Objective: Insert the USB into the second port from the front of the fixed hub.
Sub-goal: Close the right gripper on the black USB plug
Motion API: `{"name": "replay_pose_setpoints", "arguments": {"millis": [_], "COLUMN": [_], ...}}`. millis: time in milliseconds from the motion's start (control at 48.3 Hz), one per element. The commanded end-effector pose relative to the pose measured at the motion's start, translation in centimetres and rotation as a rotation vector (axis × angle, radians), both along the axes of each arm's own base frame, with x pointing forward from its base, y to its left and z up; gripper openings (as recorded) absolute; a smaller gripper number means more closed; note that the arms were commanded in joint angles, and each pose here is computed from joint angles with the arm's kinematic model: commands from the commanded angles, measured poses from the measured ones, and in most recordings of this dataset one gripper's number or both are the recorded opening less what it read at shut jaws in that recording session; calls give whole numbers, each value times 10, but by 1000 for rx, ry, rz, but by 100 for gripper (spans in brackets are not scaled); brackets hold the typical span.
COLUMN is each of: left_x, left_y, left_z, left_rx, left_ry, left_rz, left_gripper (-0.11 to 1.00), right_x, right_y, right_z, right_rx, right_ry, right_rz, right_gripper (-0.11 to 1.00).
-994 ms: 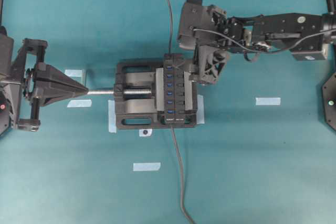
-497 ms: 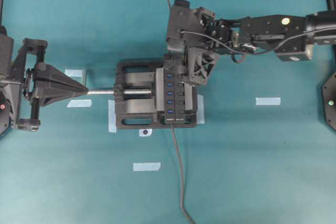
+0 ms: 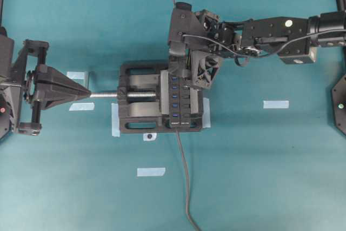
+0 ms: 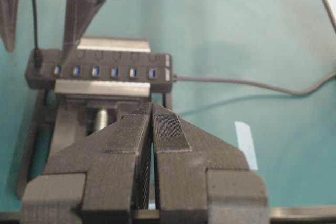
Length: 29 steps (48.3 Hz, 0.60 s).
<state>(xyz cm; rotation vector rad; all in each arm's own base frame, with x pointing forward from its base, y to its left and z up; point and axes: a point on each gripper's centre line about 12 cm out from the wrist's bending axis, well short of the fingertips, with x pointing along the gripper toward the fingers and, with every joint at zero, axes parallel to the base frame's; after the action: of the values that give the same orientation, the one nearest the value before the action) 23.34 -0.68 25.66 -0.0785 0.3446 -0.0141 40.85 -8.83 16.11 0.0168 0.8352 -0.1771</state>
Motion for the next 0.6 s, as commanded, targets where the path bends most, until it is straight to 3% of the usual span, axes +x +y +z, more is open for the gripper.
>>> {"name": "replay_pose_setpoints", "arguments": {"millis": [0, 228, 580], "left_x": [2, 2, 2], "left_y": [0, 0, 0], "left_z": [8, 7, 7], "left_rx": [-1, -2, -2], "left_ry": [-23, -21, -21], "left_rz": [-2, -1, -1], "left_gripper": [0, 0, 0], "right_x": [5, 3, 2], "right_y": [0, 0, 0], "right_z": [13, 11, 12], "right_rx": [-10, -6, -4], "right_ry": [-37, -14, -1], "right_rz": [5, 3, 4], "right_gripper": [81, 73, 40]}}
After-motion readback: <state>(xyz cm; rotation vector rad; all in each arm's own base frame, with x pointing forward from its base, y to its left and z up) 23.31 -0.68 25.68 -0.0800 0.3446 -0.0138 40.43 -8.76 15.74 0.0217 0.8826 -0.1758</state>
